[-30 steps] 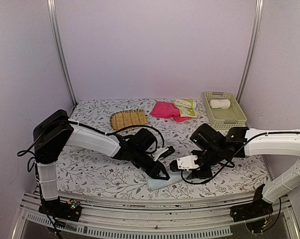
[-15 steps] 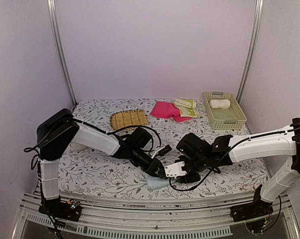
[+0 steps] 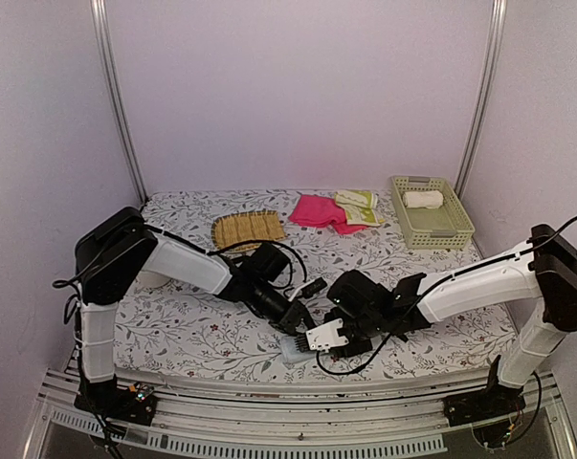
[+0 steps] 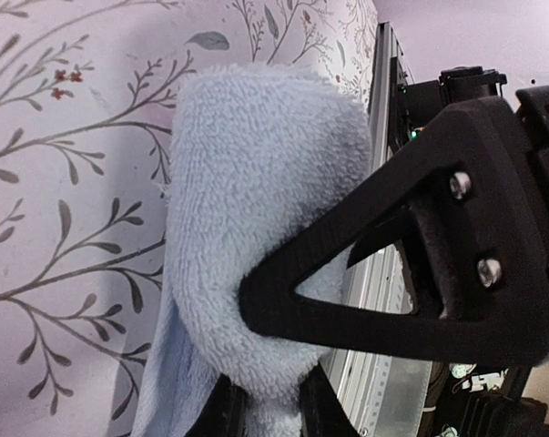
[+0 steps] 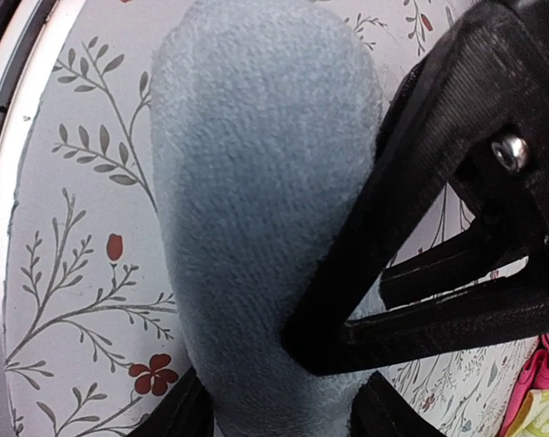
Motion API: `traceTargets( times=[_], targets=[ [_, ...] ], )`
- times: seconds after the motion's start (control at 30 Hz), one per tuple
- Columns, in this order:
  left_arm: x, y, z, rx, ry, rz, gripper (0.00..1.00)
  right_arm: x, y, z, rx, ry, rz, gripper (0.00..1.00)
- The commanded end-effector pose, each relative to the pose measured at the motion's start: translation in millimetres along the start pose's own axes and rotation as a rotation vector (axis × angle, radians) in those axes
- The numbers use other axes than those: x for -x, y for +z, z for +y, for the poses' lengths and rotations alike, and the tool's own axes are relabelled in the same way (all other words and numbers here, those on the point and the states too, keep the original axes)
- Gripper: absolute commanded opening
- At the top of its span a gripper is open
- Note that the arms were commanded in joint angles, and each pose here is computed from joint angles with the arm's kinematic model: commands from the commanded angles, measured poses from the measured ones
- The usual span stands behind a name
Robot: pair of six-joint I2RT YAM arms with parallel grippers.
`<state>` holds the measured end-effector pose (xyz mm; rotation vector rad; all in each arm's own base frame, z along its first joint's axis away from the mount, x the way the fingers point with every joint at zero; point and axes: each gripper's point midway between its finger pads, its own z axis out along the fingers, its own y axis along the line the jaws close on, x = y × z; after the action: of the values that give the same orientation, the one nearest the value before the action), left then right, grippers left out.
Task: Roll the towels
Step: Pick up the towel from the center of the board.
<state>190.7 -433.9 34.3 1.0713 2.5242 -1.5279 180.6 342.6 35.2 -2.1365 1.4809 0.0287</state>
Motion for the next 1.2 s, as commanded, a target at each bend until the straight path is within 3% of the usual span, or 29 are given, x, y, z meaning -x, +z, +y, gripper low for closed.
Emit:
traceTargets(
  times=[0.0,0.17,0.33,0.5,0.8,1.17],
  targets=[
    [-32.5,1.6,54.0,0.149,-0.129,0.085,0.05,-21.5,29.8,47.8,0.159,-0.035,0.057,0.51],
    [-22.4,-6.1,60.5,0.211,-0.096,0.065,0.15,-34.4,44.5,72.2,0.259,-0.041,0.097,0.52],
    [-6.6,-31.5,52.0,0.285,-0.031,-0.010,0.32,-46.0,54.6,88.7,0.331,-0.032,0.145,0.49],
    [13.8,-78.2,36.4,0.380,0.023,-0.154,0.38,-44.7,53.2,85.1,0.337,-0.037,0.160,0.22],
    [15.6,-146.5,16.5,0.521,0.063,-0.339,0.39,-37.4,6.6,35.8,0.184,-0.044,0.132,0.09],
    [-1.5,-151.2,12.7,0.492,0.036,-0.381,0.38,-83.3,-35.5,-43.1,0.032,0.057,0.157,0.06]
  ],
)
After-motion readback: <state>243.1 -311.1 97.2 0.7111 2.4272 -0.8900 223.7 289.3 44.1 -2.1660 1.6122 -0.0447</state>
